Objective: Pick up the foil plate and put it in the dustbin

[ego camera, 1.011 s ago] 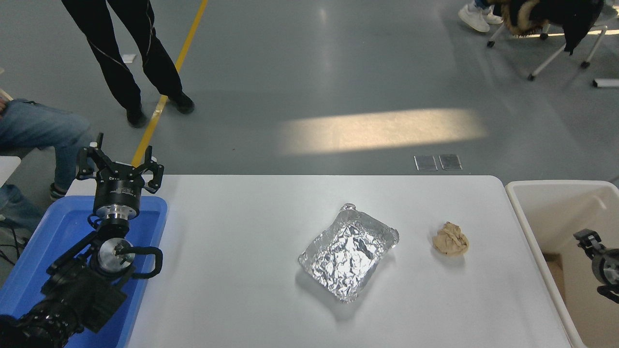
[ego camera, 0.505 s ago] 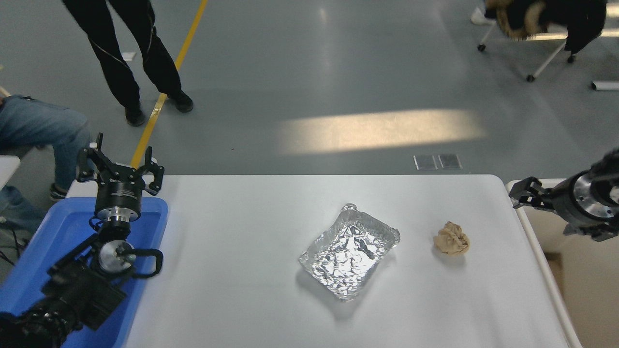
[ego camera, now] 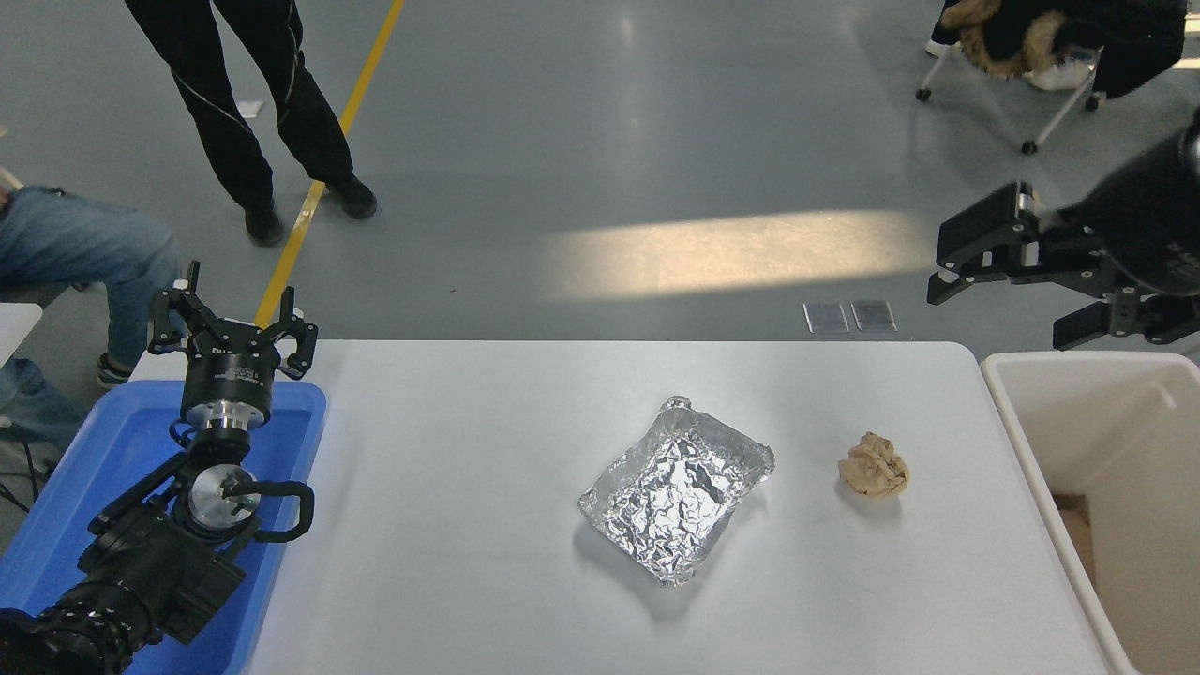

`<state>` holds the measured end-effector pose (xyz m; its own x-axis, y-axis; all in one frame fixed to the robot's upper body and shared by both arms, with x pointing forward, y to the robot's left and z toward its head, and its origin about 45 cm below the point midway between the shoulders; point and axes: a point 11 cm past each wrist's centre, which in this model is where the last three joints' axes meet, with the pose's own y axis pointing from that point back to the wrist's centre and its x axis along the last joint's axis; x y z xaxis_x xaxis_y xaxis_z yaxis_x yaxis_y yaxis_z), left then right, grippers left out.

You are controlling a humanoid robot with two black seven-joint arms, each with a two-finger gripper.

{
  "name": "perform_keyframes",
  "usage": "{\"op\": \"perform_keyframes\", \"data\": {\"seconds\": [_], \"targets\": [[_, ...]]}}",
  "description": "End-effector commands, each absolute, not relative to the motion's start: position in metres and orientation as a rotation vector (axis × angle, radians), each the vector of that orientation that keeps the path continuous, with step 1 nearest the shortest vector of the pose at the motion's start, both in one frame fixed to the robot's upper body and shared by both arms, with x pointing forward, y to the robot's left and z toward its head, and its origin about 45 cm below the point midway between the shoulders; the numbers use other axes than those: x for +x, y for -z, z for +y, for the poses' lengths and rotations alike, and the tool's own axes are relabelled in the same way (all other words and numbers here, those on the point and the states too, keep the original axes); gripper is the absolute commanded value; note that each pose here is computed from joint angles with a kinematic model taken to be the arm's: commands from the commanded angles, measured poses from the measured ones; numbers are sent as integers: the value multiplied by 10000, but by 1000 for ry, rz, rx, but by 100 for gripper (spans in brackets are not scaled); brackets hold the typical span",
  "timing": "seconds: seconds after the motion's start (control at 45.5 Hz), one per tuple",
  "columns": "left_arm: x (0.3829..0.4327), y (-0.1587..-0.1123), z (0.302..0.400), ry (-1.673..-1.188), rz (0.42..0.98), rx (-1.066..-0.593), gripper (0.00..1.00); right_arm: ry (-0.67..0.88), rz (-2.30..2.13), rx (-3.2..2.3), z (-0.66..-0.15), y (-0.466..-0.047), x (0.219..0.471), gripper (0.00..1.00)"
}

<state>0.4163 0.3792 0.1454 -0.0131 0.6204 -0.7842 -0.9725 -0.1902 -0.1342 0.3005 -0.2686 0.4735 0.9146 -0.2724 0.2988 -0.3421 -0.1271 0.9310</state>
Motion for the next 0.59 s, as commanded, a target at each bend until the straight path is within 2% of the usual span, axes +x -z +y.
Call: {"op": "perform_keyframes", "data": {"seconds": [0.0,0.088,0.308,0.571], "targets": [[4163,-1453,3794,-1566,542,-879,99,-27,-418,1732,-2643,-4713,2929,99],[4165,-1456,3790,-1564,542,-879,99,54,-379,1720,-2708,-4469,2928,99],[4165,-1457,3789,-1563,542,-880,99,129,-521,1574,-2981,-3566,3128,99],[4165,-1458,3788,-1562,541,-879,99,347,-674,1617,-2707,-2578,3152,97]]}}
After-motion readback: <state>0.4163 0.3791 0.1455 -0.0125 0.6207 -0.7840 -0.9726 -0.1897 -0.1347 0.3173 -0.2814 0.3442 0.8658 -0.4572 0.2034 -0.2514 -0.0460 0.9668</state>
